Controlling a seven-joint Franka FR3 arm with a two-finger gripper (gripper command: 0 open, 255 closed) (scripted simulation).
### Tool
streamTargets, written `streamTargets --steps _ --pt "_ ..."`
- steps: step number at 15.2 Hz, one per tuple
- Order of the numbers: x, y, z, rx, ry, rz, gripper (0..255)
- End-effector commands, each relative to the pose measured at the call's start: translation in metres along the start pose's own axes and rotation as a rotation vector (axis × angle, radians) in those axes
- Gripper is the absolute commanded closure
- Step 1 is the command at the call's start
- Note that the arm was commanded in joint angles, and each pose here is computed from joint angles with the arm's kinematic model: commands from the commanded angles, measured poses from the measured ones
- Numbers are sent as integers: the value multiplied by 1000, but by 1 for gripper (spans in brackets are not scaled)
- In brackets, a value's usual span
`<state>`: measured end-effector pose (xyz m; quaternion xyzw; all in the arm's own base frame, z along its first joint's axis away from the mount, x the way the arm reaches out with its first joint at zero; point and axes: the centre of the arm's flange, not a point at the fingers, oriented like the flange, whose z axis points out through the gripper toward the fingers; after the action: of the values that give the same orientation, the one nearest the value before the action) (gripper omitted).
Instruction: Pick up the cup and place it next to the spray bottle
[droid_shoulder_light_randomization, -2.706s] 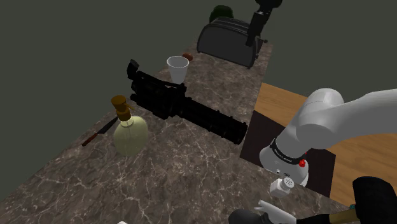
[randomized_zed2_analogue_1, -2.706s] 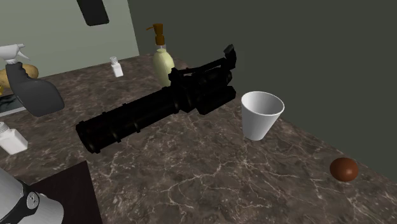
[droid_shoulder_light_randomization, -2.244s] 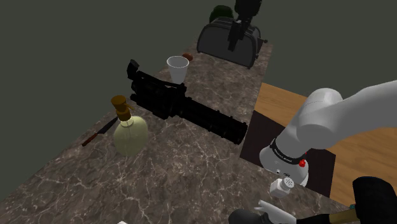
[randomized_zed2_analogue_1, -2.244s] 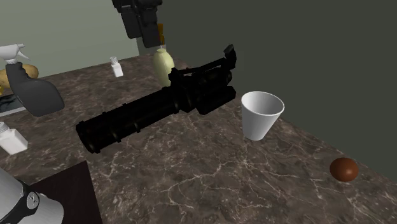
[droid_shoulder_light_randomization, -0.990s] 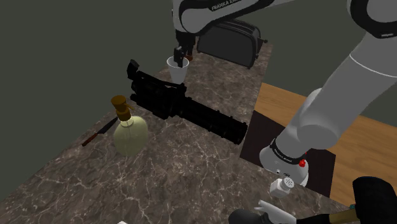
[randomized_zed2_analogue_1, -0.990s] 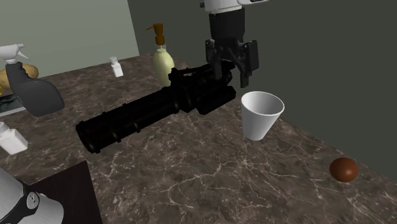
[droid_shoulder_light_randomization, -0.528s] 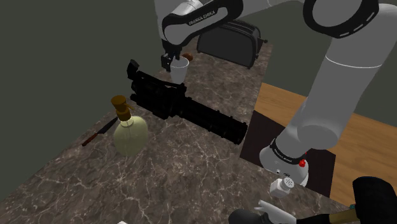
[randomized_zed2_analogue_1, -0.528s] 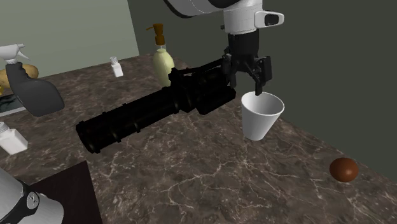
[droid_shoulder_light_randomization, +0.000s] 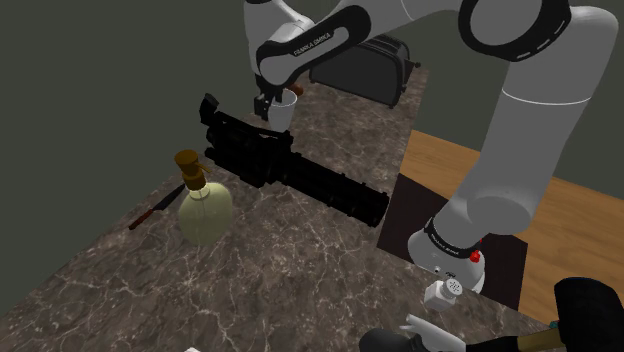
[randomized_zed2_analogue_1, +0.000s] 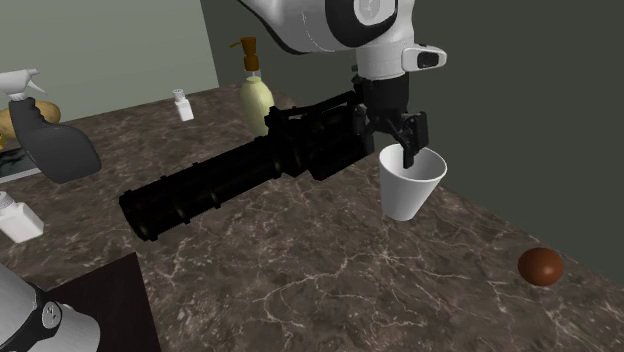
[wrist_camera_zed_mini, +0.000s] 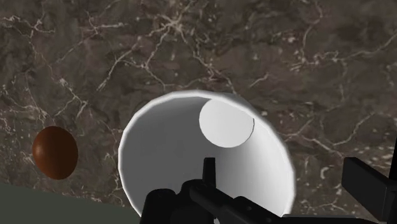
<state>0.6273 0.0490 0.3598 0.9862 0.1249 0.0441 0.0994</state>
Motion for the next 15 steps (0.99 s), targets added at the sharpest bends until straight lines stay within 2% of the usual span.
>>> streamTargets --steps 1,6,7,15 --pt "0 0 2 0 1 0 0" --pt "0 0 2 0 1 0 0" --pt "0 0 2 0 1 0 255" --pt "0 0 2 0 1 0 255"
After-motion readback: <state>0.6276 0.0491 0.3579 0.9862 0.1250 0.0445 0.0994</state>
